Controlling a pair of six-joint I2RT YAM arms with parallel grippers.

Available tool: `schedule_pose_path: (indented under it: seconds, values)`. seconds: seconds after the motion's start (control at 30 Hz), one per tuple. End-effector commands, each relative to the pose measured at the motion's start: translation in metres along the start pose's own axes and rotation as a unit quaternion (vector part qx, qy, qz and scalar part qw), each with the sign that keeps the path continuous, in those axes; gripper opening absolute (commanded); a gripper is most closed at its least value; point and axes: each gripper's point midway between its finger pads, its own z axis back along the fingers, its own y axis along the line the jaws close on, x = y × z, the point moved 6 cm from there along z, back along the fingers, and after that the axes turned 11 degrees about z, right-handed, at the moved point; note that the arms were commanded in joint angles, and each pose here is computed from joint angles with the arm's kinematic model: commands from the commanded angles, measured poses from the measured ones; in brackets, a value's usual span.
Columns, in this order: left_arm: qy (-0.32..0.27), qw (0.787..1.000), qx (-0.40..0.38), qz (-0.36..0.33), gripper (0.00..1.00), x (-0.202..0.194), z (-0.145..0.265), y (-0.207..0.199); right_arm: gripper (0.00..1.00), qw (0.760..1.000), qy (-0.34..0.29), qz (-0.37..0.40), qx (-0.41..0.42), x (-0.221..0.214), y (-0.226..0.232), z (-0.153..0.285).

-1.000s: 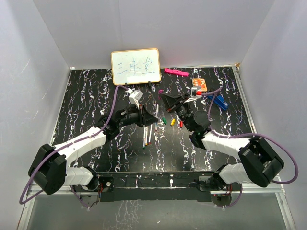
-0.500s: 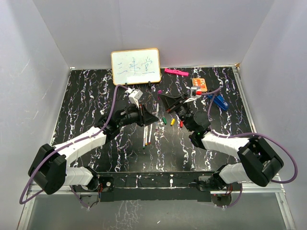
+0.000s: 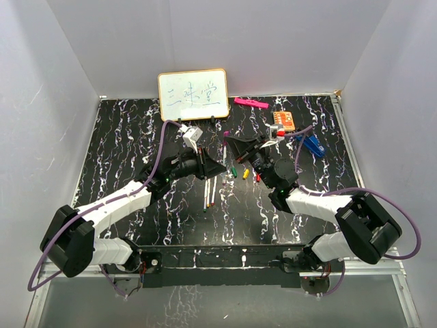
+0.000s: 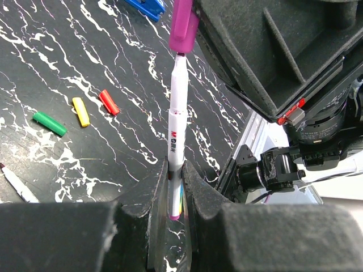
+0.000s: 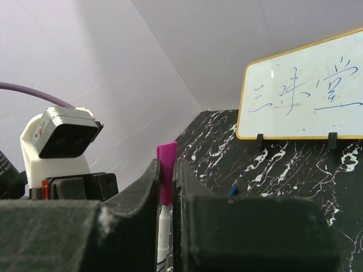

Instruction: Insert the pens into the pen caps

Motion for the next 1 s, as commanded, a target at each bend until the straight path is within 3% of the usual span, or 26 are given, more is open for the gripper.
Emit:
schedule_pose_path:
  seconds: [0.0, 0.57, 0.97]
  values:
    - [-0.009, 0.999, -0.029, -0.014, 0.00, 0.007, 0.001, -0.014, 0.00, 0.999, -0.028, -0.004, 0.020, 0.010, 0.007, -0.001]
    - [-0.051, 0.998, -0.026, 0.002, 0.00, 0.012, 0.004, -0.014, 0.00, 0.999, 0.009, -0.015, 0.040, -0.005, 0.009, 0.007]
    - [-0.125, 0.984, -0.130, -0.013, 0.00, 0.021, 0.018, -0.040, 0.00, 0.992, 0.061, -0.062, 0.092, -0.029, 0.019, 0.009]
